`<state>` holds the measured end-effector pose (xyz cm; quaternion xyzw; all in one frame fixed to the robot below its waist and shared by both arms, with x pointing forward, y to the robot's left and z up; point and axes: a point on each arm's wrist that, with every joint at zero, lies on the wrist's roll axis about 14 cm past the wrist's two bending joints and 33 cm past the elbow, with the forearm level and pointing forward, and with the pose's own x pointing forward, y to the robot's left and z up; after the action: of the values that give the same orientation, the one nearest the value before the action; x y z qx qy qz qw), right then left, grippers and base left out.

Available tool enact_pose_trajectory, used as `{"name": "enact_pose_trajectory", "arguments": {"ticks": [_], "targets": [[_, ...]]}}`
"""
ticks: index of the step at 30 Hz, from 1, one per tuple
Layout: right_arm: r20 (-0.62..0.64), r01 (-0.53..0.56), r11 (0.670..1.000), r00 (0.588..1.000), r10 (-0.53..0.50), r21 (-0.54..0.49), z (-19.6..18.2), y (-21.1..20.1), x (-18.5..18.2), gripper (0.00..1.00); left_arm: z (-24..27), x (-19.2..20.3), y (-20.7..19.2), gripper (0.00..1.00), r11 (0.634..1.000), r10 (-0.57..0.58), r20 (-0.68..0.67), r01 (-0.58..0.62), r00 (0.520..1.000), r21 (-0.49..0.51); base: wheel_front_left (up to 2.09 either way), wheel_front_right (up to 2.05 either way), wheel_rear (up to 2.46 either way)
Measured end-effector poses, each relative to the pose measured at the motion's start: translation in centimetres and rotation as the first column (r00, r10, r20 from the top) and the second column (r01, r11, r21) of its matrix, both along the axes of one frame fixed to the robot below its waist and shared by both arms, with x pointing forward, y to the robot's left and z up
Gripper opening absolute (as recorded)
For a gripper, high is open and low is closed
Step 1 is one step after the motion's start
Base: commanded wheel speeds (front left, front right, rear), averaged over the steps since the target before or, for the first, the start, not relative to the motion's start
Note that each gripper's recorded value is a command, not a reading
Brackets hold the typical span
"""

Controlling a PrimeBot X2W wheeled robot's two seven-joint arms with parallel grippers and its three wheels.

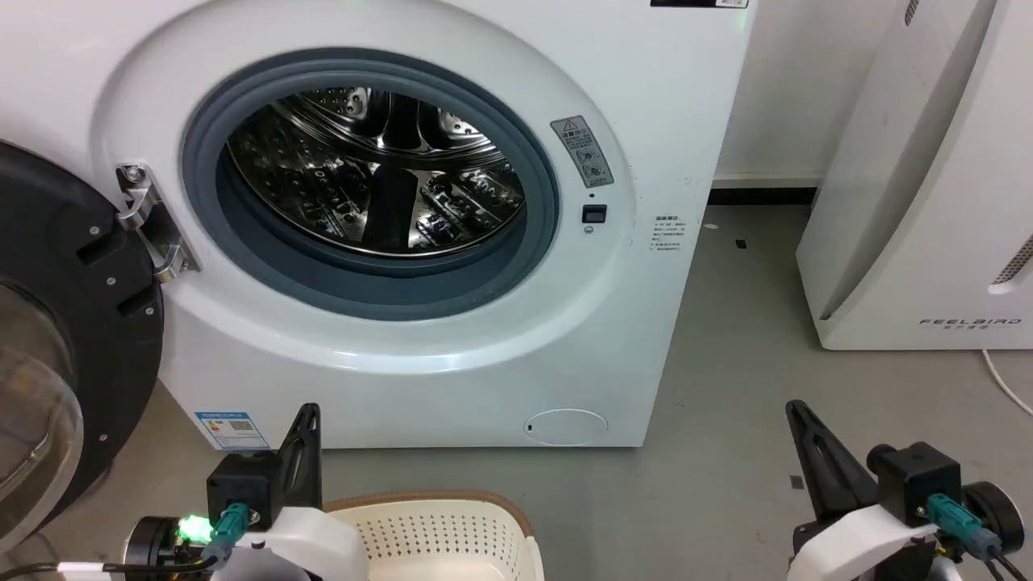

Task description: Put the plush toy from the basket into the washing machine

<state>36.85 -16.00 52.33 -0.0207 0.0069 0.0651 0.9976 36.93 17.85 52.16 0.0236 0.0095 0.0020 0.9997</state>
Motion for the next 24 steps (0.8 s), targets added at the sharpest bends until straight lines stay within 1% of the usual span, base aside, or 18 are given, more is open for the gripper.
{"name": "enact_pose_trajectory", "arguments": {"ticks": [4, 5, 24], "targets": [[0.000, 0.000, 1.000, 1.000, 0.000, 0.000, 0.00, 0.00, 0.00, 0.00, 0.00, 0.00, 0.00, 0.00, 1.000, 0.000, 0.000, 0.000, 1.000, 0.000, 0.00, 0.00, 0.00], [0.000, 0.000, 1.000, 1.000, 0.000, 0.000, -0.01, 0.01, -0.01, 1.00, -0.02, -0.01, 0.01, 1.00, 1.000, 0.000, -0.001, 0.000, 1.000, 0.000, 0.00, 0.00, 0.00], [0.017, 0.012, 1.000, 1.000, -0.012, 0.005, 0.15, -0.44, 0.15, 1.00, -0.46, 0.07, -0.40, 1.00, 1.000, -0.006, -0.002, 0.006, 1.000, -0.008, 0.00, 0.00, 0.00]]}}
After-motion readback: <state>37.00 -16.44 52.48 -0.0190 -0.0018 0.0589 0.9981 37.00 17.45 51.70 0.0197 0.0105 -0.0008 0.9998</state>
